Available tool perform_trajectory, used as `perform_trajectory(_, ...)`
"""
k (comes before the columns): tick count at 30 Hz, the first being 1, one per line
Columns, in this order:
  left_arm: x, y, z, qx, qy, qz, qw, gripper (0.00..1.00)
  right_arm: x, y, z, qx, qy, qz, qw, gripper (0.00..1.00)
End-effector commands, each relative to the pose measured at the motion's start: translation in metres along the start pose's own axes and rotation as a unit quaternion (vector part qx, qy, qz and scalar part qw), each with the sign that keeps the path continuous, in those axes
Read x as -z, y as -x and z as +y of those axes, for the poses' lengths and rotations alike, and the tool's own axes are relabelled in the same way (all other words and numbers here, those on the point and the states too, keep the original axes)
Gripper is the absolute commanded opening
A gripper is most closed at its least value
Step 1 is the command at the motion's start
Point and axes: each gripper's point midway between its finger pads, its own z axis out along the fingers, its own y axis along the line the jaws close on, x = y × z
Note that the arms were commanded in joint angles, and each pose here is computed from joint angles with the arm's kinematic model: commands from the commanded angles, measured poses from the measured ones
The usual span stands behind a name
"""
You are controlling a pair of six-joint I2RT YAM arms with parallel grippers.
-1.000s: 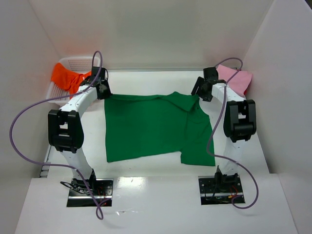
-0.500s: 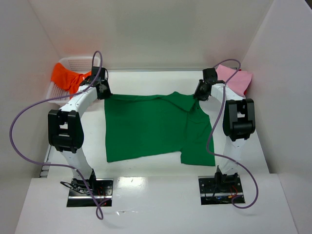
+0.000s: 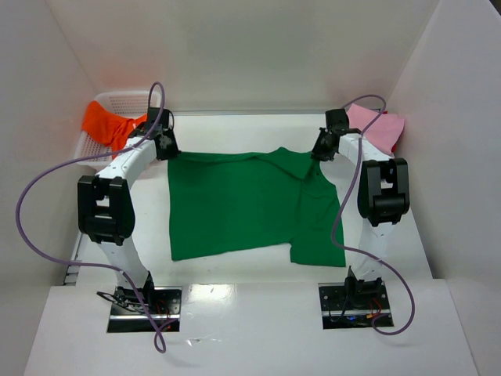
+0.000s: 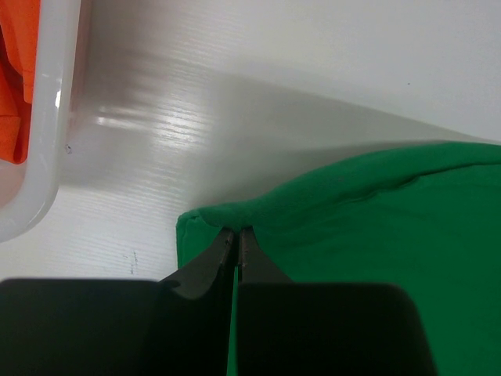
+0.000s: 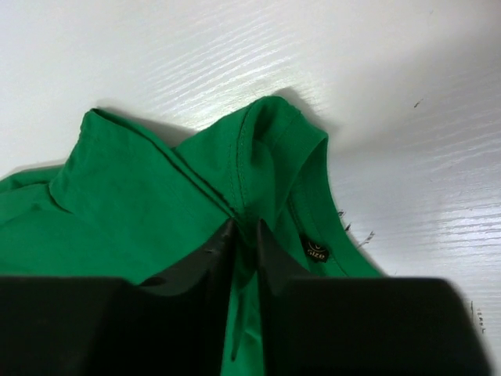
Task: Fold and stack the t-shirts
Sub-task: Flatten out the tshirt
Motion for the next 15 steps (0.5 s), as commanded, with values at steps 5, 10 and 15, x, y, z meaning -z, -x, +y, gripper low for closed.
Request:
perform_trajectory(5,0.003,0.018,-0.003,-0.002,-0.008,-0.02,1.0,0.0,0.009,0.014,0.01,0.004,0.013,-0.015,1.0,0.0)
perform_trajectory(10,0.004,0.021,-0.004,-0.001,-0.009,-0.024,1.0,0.0,0.041,0.058,0.028,0.008,0.025,-0.076,0.997,0.0)
perform_trajectory(15,0.01,0.032,-0.002,0.004,-0.01,-0.036,0.999,0.0,0.099,0.131,0.065,0.022,0.058,-0.17,0.983,0.0)
